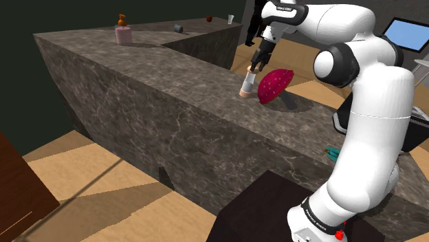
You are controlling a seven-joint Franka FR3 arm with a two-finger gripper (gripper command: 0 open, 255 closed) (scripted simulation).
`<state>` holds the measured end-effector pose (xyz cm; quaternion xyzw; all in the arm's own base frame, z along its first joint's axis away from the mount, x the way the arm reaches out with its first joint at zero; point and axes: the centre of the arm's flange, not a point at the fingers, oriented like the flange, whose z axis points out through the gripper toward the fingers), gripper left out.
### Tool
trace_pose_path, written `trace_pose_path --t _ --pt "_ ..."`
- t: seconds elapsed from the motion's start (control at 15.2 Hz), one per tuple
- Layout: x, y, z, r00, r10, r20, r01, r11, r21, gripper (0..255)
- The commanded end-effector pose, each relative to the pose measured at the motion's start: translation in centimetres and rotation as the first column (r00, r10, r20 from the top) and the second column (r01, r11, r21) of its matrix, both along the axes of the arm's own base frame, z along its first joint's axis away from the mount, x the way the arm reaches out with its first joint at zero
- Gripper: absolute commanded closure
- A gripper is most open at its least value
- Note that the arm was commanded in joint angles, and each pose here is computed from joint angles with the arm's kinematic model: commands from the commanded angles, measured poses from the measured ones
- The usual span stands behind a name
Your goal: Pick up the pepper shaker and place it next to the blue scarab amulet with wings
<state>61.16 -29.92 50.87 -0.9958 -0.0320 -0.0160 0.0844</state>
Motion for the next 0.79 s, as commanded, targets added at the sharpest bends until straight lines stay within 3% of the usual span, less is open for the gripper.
trace_pose_path --t 0.0,0.2,0.26,0.73 --pt "-0.01 0.01 -0.05 1.0 0.0 0.0 0.0 1.0 0.0 0" --pt "-0.01 0.01 -0.04 1.0 0.0 0.0 0.0 1.0 0.0 0" --pt "-0.01 0.01 -0.04 1.0 0.0 0.0 0.0 1.0 0.0 255" --pt "-0.01 0.02 -0.03 1.0 0.0 0.0 0.0 1.0 0.0 255"
